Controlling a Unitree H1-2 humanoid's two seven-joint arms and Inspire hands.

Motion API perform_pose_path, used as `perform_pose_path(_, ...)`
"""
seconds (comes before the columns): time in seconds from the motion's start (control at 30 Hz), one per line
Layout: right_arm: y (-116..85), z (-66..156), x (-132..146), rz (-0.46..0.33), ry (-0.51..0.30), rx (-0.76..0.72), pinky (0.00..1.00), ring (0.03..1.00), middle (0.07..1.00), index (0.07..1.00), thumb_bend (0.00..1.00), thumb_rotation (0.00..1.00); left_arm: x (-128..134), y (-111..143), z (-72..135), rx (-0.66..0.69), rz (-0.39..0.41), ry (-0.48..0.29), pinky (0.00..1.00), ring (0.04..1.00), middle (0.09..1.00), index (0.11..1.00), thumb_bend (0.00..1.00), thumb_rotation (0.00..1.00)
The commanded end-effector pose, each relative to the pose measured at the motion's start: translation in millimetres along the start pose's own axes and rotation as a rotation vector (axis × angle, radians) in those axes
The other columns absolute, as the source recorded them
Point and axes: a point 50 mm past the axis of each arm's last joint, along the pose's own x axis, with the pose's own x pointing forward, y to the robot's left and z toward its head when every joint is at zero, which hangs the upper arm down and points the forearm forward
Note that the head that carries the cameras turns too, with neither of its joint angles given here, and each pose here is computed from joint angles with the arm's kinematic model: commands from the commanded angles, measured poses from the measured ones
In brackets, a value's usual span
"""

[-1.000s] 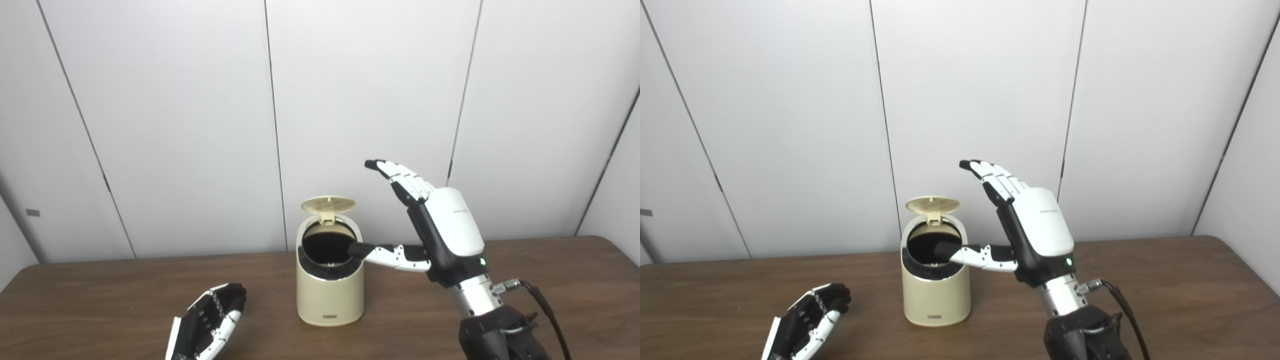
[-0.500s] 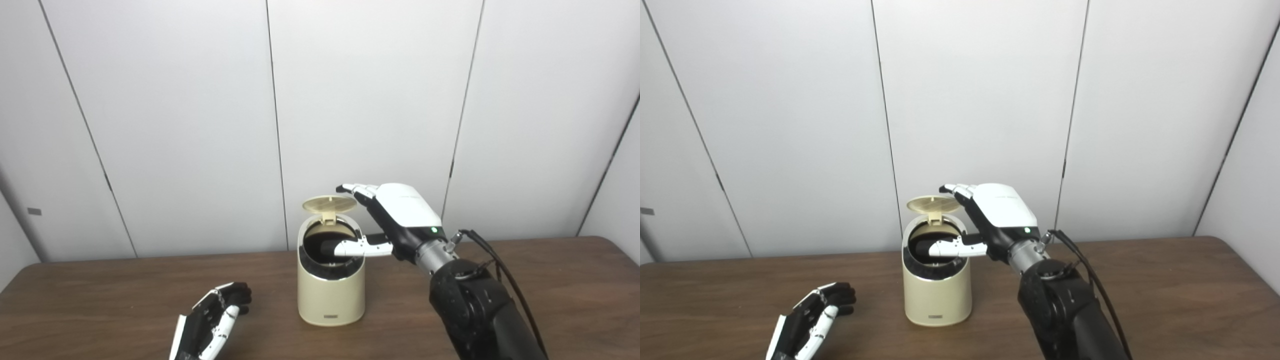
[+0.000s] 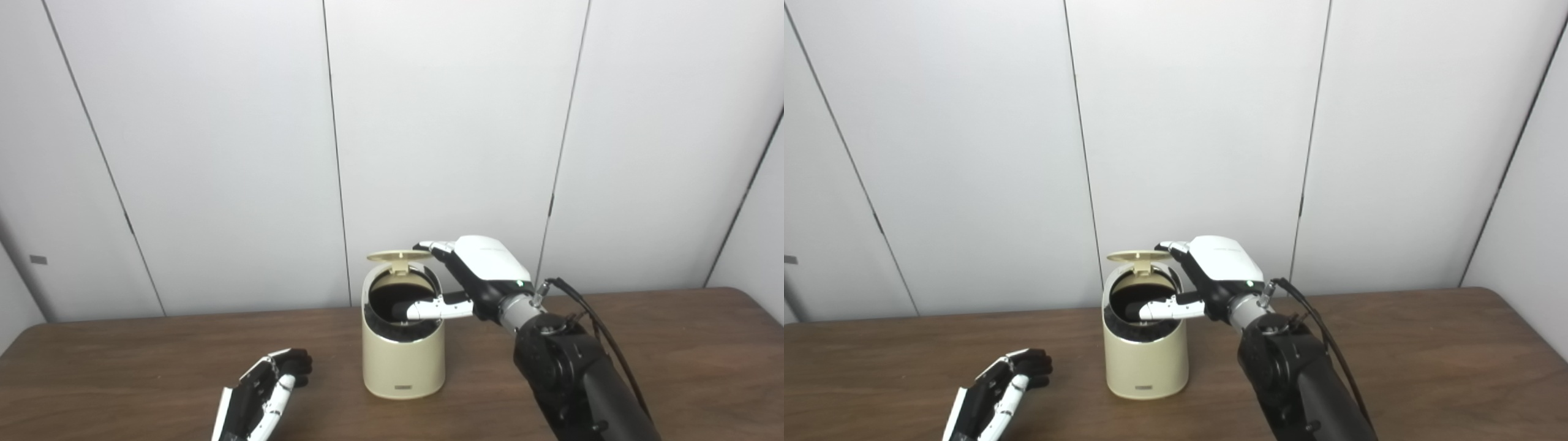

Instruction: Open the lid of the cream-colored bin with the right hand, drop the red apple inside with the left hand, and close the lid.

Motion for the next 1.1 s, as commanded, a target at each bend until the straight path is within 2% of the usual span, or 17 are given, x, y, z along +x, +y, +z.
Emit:
perform_pose_path(0.0,-18,10,-2,-0.063,-0.046,-0.010,0.80,0.879,0.868,0.841,0.78,0.88,-10,-6,-9,-0.013,-0.004,0.030,0.69,0.693,0.671,0.645,0.40,0.51)
perform_pose_path(0.2,-12,12,-17,-0.069,-0.066,0.010,0.80,0.895,0.854,0.826,0.77,0.90,-9,-6,-8,-0.025,-0.005,0.029,0.68,0.690,0.669,0.646,0.39,0.51)
perform_pose_path(0.43,-4,15,-33,-0.060,-0.064,-0.009,0.78,0.853,0.842,0.817,0.78,0.92,-8,-7,-7,-0.024,-0.002,0.022,0.65,0.680,0.667,0.646,0.39,0.50)
perform_pose_path(0.67,4,11,-40,-0.045,-0.052,-0.057,0.77,0.846,0.839,0.816,0.75,0.92,-8,-7,-5,-0.014,-0.002,0.025,0.67,0.683,0.668,0.650,0.41,0.53)
perform_pose_path(0.9,7,8,-46,-0.012,-0.045,-0.058,0.78,0.854,0.845,0.823,0.75,0.92,-8,-7,-3,-0.028,-0.005,0.035,0.66,0.687,0.670,0.654,0.41,0.52)
perform_pose_path(1.07,14,6,-51,0.018,-0.048,-0.047,0.79,0.859,0.847,0.821,0.75,0.88,-8,-10,-2,-0.031,0.000,0.041,0.67,0.685,0.668,0.648,0.41,0.52)
